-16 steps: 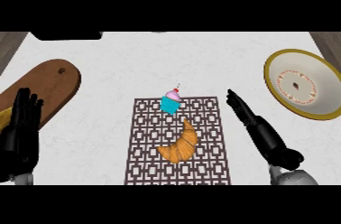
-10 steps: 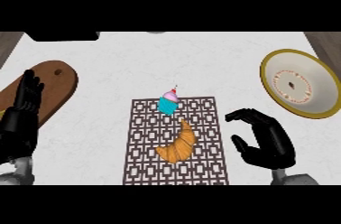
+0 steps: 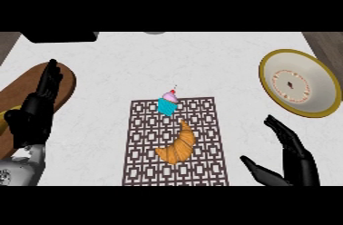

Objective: Pick the croissant from the placemat and place it in the bowl

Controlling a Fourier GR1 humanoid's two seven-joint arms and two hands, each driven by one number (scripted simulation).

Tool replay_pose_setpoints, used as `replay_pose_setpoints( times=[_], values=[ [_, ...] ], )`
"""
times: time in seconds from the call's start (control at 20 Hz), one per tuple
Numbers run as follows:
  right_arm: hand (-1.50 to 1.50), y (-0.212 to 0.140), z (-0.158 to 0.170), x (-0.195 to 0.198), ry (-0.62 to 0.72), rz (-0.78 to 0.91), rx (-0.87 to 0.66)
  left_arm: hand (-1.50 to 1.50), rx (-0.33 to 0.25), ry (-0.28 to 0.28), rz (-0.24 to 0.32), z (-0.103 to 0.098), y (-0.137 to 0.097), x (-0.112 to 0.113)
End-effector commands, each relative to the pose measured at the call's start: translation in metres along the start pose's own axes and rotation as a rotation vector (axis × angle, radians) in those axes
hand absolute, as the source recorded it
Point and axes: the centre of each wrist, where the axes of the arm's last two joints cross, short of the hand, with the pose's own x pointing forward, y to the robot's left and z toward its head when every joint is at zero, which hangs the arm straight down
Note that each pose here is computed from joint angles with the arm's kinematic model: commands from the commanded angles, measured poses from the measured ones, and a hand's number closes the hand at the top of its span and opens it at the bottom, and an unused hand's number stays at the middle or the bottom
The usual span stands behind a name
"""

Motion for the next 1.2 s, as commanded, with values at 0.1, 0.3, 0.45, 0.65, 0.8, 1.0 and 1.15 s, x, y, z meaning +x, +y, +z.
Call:
replay_pose_setpoints(
  times=[0.1,0.3,0.45,0.65,0.8,1.0,1.15],
  values=[
    [-1.50,0.005,0.013,0.039,0.013,0.223,0.139,0.00,-0.021,-0.004,-0.022,-0.007,-0.009,0.000],
    [-1.50,0.000,-0.008,0.071,0.094,0.395,0.250,0.00,-0.038,0.013,-0.011,-0.001,-0.011,-0.001],
    [-1.50,0.012,-0.023,0.090,0.161,0.526,0.323,0.00,-0.045,0.000,-0.010,-0.012,-0.015,0.012],
    [-1.50,0.043,-0.050,0.105,0.248,0.628,0.410,0.00,-0.038,-0.013,-0.015,-0.016,-0.007,0.016],
    [-1.50,0.079,-0.055,0.113,0.286,0.651,0.524,0.00,-0.047,-0.013,-0.002,-0.013,-0.012,0.015],
    [-1.50,0.118,-0.077,0.127,0.327,0.624,0.610,0.00,-0.042,-0.016,-0.009,-0.011,-0.016,0.011],
    [-1.50,0.109,-0.094,0.133,0.357,0.653,0.669,0.00,-0.045,-0.016,-0.033,-0.006,-0.019,0.010]
  ],
)
